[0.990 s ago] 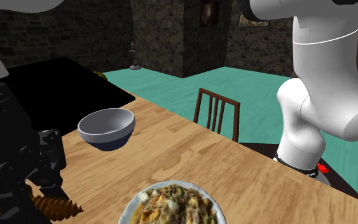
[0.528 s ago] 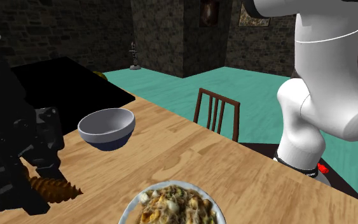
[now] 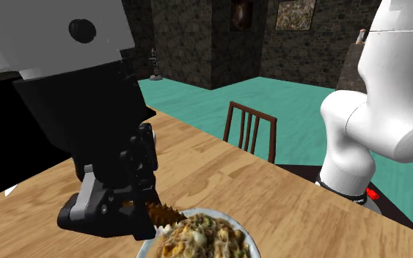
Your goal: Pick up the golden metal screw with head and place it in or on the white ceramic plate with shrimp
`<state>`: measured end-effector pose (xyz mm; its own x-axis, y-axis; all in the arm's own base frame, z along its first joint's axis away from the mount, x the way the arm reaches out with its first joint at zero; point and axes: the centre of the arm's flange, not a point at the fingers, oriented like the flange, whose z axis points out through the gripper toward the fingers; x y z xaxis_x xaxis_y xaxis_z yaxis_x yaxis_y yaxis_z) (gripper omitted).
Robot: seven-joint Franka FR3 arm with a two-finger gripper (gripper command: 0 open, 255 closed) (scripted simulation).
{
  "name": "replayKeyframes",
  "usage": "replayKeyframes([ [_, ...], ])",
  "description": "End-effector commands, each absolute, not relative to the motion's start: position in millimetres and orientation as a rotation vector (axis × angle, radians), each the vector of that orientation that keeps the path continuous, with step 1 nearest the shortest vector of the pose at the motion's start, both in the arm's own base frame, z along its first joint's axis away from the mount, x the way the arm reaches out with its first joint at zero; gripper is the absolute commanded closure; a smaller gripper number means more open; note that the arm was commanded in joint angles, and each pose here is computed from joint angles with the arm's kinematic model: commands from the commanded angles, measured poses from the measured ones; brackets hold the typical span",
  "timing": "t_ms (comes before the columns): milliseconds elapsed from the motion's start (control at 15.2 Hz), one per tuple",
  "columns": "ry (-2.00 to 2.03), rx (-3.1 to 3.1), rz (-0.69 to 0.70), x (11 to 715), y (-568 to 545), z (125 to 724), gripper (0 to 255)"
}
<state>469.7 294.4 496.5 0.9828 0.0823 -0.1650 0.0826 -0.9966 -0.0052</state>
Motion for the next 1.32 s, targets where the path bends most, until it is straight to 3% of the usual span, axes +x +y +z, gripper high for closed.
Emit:
replayKeyframes([
  [0, 0.128, 3.127, -0.260, 445, 286, 492, 255],
  [198, 0.128, 3.127, -0.260, 410, 279, 490, 255],
  [1254, 0.128, 3.127, -0.260, 410, 279, 433, 255],
])
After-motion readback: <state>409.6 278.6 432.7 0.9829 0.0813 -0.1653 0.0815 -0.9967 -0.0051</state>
